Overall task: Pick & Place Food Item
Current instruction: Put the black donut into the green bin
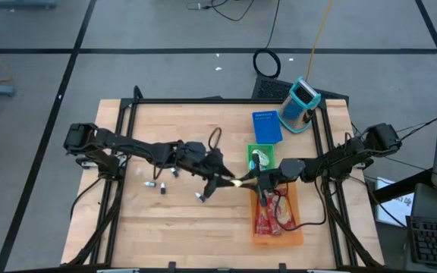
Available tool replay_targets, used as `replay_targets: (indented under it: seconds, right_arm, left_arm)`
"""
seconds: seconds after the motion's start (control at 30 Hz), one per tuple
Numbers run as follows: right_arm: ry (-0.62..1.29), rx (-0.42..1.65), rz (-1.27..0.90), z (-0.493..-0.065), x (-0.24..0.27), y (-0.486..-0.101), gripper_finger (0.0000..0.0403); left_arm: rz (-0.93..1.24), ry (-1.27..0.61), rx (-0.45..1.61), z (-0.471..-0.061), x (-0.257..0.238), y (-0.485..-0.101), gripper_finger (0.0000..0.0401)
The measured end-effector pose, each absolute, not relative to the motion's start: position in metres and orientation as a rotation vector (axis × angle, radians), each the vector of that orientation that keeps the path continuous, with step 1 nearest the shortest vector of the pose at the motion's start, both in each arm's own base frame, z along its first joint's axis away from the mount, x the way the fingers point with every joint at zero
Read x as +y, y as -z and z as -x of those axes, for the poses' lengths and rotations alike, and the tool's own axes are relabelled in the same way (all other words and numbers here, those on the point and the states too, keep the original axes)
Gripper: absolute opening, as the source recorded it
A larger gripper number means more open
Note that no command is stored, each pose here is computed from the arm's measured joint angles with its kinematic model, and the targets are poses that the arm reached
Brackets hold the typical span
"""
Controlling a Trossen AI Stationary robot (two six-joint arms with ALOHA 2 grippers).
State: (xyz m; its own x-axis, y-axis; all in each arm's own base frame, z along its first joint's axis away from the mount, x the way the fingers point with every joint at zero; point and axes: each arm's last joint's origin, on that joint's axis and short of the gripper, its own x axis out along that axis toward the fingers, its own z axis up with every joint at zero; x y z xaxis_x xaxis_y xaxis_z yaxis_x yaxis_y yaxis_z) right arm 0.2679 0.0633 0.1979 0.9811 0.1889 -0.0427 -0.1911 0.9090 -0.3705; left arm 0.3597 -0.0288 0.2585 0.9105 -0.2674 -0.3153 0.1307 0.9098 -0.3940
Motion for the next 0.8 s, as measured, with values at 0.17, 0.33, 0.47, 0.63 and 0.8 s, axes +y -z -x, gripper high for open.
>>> replay_targets:
  seconds: [0.17,0.33,0.47,0.63,0.8]
  right_arm:
    - [-0.219,0.034,0.339,-0.268,0.064,-0.195,0.0022]
    - [-0.200,0.052,0.275,-0.266,0.063,-0.198,0.0027]
    - [-0.071,0.065,0.150,-0.255,0.059,-0.215,0.0022]
    - [0.195,0.211,0.064,-0.229,0.051,-0.223,0.0019]
    - [0.498,0.364,0.040,-0.198,0.037,-0.220,0.0019]
  left_arm:
    - [0.297,0.122,0.289,-0.348,-0.015,-0.282,0.0213]
    - [0.181,-0.035,0.254,-0.325,-0.006,-0.308,0.0232]
    - [0.107,-0.228,0.261,-0.311,0.000,-0.311,0.0234]
    - [0.071,-0.370,0.324,-0.306,0.004,-0.286,0.0235]
    - [0.058,-0.413,0.346,-0.303,0.005,-0.259,0.0235]
